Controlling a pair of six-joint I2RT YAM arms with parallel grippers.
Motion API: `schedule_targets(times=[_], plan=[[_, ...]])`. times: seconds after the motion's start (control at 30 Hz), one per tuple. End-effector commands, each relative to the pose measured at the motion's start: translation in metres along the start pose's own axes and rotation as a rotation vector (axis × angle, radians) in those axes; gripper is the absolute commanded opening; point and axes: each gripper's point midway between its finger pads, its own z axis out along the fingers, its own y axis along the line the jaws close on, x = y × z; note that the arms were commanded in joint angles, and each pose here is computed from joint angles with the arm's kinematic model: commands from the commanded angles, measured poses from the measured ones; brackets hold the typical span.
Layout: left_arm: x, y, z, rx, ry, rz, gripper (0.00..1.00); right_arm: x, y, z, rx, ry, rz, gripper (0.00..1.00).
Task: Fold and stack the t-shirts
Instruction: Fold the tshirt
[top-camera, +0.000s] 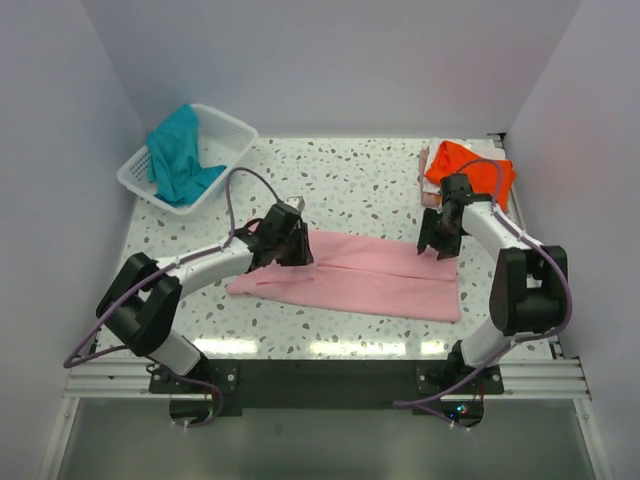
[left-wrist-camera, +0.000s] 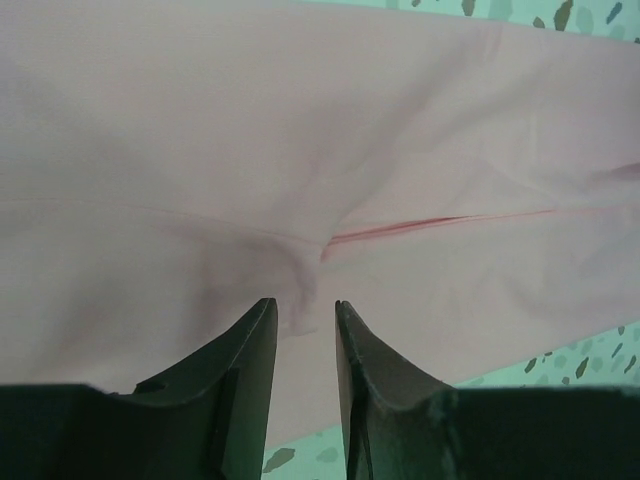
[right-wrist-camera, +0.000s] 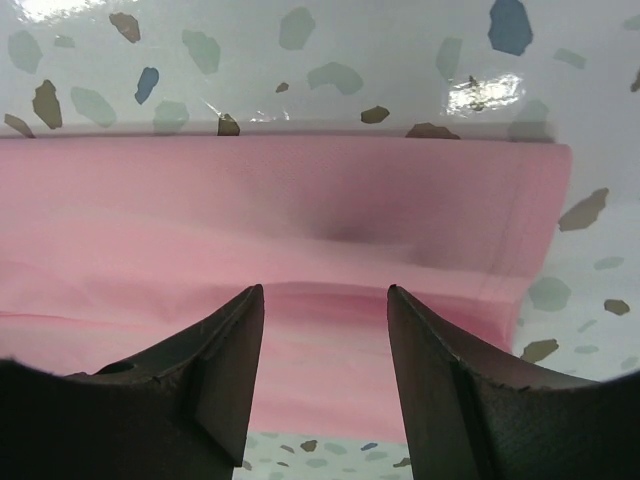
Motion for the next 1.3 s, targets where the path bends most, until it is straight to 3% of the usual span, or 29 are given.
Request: schedule_targets(times=[0.0, 0.2, 0.4, 0.6, 0.8, 0.9, 1.0, 1.03, 1.27], plan=[[0.000, 0.028, -0.005, -0.092, -0.010, -0.072, 0.34, -0.003, 0.017, 0.010, -0.060, 0.028, -0.032, 0.56], [0.017, 0.069, 0.003, -0.168, 0.031, -0.123, 0.33, 0.019, 0.026, 0.031, -0.079, 0.133, -0.049, 0.56], [0.018, 0.108, 0.017, -0.258, 0.051, -0.068, 0.33, 0.050, 0.022, 0.044, -0.070, 0.244, -0.051, 0.56], [0.004, 0.112, 0.055, -0.269, 0.106, 0.017, 0.33, 0.071, 0.011, 0.040, -0.011, 0.300, -0.052, 0.55], [-0.031, 0.096, 0.104, -0.225, 0.135, 0.074, 0.33, 0.092, 0.008, 0.032, 0.007, 0.342, -0.054, 0.55], [-0.077, 0.078, 0.128, -0.199, 0.088, 0.129, 0.33, 0.100, 0.012, 0.029, 0.008, 0.352, -0.065, 0.55], [-0.088, 0.077, 0.149, -0.204, 0.104, 0.158, 0.34, 0.108, 0.017, 0.025, 0.014, 0.369, -0.089, 0.55], [-0.110, 0.066, 0.151, -0.185, 0.063, 0.179, 0.34, 0.110, 0.019, 0.023, 0.016, 0.370, -0.099, 0.55], [-0.159, 0.069, 0.154, -0.204, 0.009, 0.195, 0.37, 0.113, 0.030, 0.007, 0.015, 0.347, -0.153, 0.55]])
